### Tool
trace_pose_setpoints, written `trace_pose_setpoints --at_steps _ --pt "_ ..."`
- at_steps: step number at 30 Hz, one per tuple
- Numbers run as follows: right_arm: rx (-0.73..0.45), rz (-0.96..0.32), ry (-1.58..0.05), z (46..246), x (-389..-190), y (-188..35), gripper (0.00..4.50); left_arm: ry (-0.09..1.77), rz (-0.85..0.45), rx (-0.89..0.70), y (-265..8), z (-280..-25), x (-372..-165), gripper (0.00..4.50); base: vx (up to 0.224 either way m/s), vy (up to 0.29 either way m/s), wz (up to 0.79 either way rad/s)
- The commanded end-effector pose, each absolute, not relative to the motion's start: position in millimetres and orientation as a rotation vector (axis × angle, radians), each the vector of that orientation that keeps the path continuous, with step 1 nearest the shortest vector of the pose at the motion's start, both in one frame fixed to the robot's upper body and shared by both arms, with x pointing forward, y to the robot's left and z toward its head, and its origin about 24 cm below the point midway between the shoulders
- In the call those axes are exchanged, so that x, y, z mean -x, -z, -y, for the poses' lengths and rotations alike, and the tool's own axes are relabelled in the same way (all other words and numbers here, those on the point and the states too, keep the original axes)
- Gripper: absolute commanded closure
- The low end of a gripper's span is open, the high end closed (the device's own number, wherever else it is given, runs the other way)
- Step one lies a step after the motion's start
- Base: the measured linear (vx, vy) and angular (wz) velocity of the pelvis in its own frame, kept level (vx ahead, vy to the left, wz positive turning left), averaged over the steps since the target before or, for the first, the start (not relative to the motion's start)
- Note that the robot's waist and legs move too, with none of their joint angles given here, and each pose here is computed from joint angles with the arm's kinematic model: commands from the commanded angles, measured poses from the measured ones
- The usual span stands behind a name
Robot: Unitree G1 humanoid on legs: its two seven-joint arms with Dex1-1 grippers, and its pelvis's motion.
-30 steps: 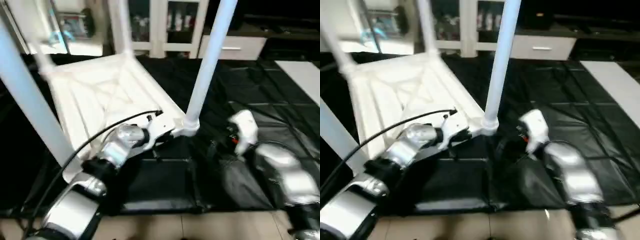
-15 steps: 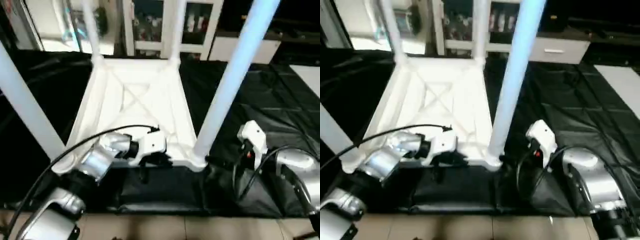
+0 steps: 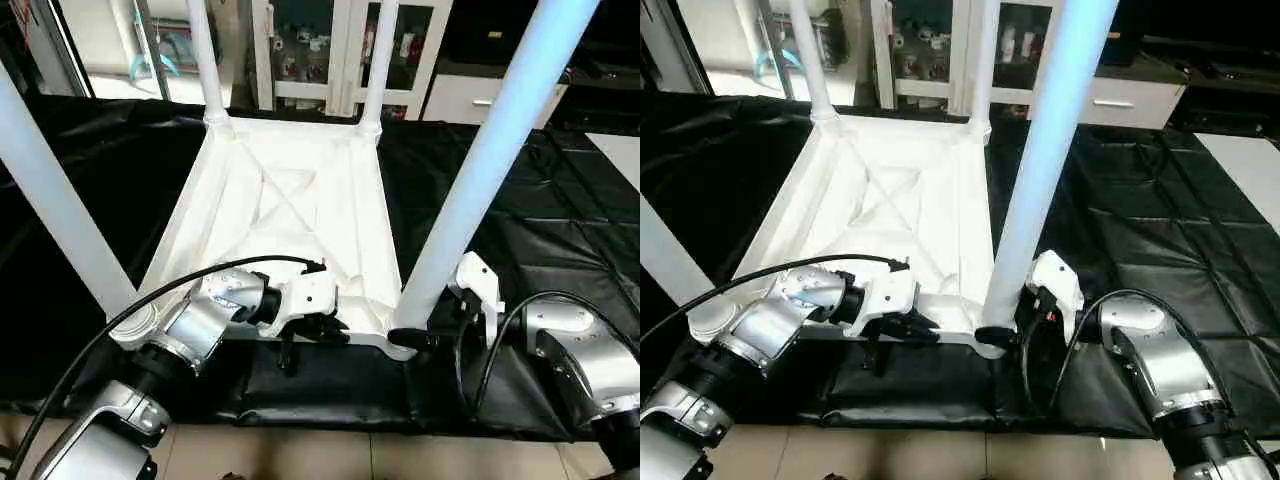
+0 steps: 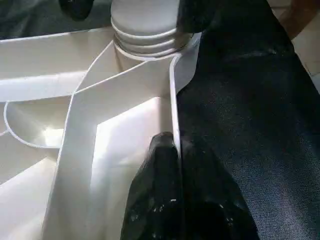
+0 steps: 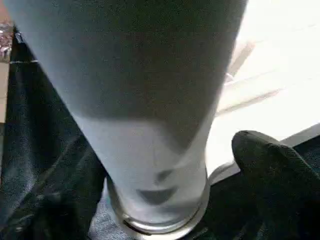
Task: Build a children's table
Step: Rotate leg to tighten
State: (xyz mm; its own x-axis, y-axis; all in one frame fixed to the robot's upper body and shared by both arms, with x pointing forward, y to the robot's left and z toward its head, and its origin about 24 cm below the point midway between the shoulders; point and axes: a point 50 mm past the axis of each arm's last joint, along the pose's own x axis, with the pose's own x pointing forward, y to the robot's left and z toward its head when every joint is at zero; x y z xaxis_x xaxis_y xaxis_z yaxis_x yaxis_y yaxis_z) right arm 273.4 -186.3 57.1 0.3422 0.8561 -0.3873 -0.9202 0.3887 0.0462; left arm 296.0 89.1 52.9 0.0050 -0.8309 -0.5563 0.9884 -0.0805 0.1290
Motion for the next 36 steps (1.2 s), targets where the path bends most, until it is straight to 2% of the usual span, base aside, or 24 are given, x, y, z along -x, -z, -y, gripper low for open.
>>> trace_pose_setpoints --at_steps 1,10,17,25,27,29,30,31,32,33,34,36 --pt "0.183 -0.335 -1.205 181.2 -277.7 -68 0.90 1.622 -0.314 -0.569 -53 -75 -288 4.50 0.000 0.000 0.00" --pt "0.115 -0.363 -1.275 185.6 -270.6 -67 1.69 1.622 -0.337 -0.564 -51 -78 -287 4.50 0.000 0.000 0.00" --pt "0.109 -0.376 -1.290 186.3 -268.7 -65 2.30 1.626 -0.353 -0.571 -51 -80 -287 4.50 0.000 0.000 0.00" --pt "0.111 -0.403 -1.293 187.8 -268.7 -62 2.40 1.615 -0.367 -0.580 -49 -82 -287 4.50 0.000 0.000 0.00" --pt "0.142 -0.421 -1.240 186.6 -272.5 -56 2.41 1.579 -0.374 -0.599 -47 -81 -290 4.50 0.000 0.000 0.00" --pt "0.183 -0.472 -0.961 185.8 -289.8 -37 2.41 1.359 -0.383 -0.574 -46 -74 -310 4.50 0.000 0.000 0.00" --pt "0.183 -0.472 -0.961 185.8 -289.8 -37 2.43 1.359 -0.383 -0.574 -46 -74 -310 4.50 -0.056 -0.003 -0.02" --pt "0.184 -0.482 -0.859 185.4 -295.6 -31 2.43 1.283 -0.385 -0.556 -46 -71 -317 4.50 -0.068 -0.002 -0.04" --pt "0.160 -0.492 -0.761 184.2 -300.2 -26 2.49 1.200 -0.382 -0.531 -48 -67 -325 4.50 -0.068 -0.002 -0.04" --pt "0.156 -0.494 -0.740 184.0 -301.0 -25 2.52 1.183 -0.381 -0.526 -48 -67 -326 4.50 0.000 0.000 0.00" --pt "0.117 -0.502 -0.636 179.7 -305.5 -21 2.53 1.070 -0.389 -0.481 -51 -62 -336 4.50 -0.051 0.004 -0.06" --pt "0.093 -0.510 -0.576 176.6 -307.8 -19 2.55 0.999 -0.399 -0.453 -52 -60 -341 4.50 -0.050 0.008 -0.08"
